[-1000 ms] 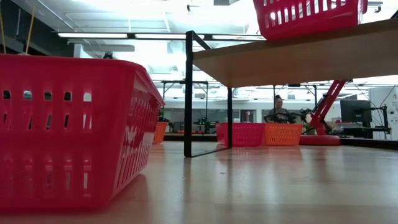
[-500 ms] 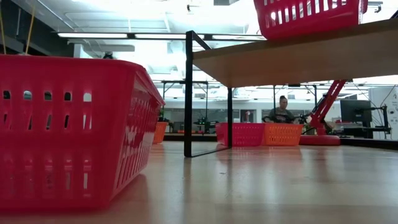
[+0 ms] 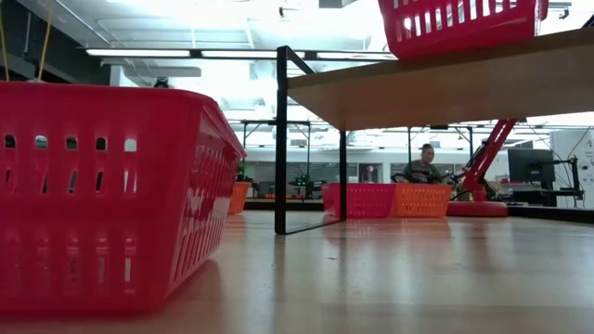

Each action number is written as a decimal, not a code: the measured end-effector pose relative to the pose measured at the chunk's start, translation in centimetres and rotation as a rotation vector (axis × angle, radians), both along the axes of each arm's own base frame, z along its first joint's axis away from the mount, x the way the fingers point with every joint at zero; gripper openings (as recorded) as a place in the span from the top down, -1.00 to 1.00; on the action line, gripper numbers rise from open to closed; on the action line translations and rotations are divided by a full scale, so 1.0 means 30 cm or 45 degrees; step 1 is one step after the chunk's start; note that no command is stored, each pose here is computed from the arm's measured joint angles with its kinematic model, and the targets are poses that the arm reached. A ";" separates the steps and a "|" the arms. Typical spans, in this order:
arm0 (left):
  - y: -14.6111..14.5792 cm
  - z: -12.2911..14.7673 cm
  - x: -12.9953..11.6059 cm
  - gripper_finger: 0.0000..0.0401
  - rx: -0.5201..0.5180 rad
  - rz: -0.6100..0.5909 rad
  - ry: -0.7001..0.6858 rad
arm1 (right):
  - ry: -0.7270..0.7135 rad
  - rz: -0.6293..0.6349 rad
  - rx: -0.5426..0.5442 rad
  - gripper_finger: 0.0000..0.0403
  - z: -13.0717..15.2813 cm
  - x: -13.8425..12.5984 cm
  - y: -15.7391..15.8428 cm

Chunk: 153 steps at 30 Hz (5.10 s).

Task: Stack baskets on shelf by color
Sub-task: Put the top left red bin on the shelf

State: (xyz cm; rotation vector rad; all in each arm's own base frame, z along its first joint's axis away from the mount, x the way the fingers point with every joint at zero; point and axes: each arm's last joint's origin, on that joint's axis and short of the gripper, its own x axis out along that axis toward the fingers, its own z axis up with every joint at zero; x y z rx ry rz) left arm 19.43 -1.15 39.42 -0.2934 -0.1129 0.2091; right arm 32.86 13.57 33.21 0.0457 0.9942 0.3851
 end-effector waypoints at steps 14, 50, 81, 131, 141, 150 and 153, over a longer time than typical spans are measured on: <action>0.000 -0.002 0.002 1.00 0.000 0.000 0.006 | 0.179 -0.031 -0.072 1.00 -0.036 -0.024 -0.011; 0.002 -0.003 0.001 1.00 -0.012 0.028 0.006 | 0.044 -0.052 -0.012 1.00 0.040 -0.032 -0.100; 0.004 -0.004 0.001 1.00 -0.013 0.056 0.011 | 0.083 -0.123 -0.006 1.00 0.077 -0.093 -0.121; 0.004 -0.004 0.001 1.00 -0.011 0.056 0.013 | 0.035 -0.398 -0.063 1.00 0.114 -0.106 -0.218; 0.004 -0.004 0.001 1.00 -0.018 0.055 0.010 | 0.047 -0.345 0.013 1.00 0.055 -0.039 -0.125; 0.003 -0.008 0.007 1.00 -0.049 0.048 0.010 | 0.107 -0.334 0.020 1.00 0.026 -0.026 -0.113; 0.002 -0.012 0.015 1.00 -0.048 0.048 0.021 | 0.166 -0.322 0.017 1.00 0.019 -0.038 -0.113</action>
